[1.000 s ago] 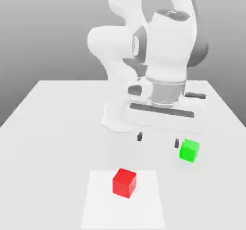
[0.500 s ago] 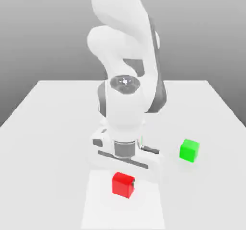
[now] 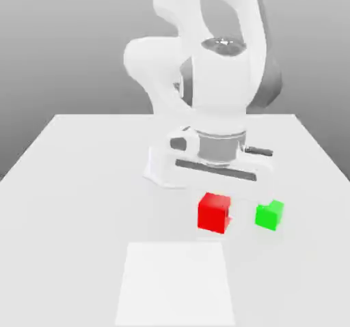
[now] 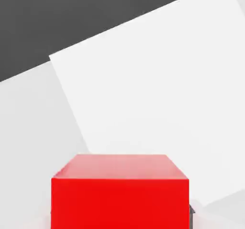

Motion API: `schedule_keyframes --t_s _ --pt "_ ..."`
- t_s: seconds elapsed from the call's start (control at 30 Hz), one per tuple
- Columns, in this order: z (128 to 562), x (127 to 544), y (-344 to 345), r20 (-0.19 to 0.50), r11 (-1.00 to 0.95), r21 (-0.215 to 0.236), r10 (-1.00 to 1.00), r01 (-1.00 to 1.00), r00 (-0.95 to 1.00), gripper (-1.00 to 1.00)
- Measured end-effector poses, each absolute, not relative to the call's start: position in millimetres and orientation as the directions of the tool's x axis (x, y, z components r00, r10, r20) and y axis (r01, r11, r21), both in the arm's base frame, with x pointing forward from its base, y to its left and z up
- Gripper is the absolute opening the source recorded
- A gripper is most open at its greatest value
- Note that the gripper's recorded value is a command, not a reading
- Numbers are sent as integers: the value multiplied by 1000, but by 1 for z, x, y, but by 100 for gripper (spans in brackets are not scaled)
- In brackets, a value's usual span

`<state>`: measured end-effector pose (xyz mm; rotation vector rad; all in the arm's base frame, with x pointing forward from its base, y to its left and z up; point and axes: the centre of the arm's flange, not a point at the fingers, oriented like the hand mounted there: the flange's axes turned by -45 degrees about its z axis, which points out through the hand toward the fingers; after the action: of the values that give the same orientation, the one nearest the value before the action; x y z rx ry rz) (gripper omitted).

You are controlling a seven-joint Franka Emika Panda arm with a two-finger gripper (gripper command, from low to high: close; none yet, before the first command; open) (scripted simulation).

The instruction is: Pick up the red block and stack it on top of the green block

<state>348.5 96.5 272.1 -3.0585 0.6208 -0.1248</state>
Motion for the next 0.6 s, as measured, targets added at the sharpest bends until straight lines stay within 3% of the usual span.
schedule_keyframes --t_s 0.3,0.6 --pt "307 310 146 90 -931 -66 -364 -359 927 -100" --pt "310 277 176 67 -946 -69 -321 -316 945 -100"
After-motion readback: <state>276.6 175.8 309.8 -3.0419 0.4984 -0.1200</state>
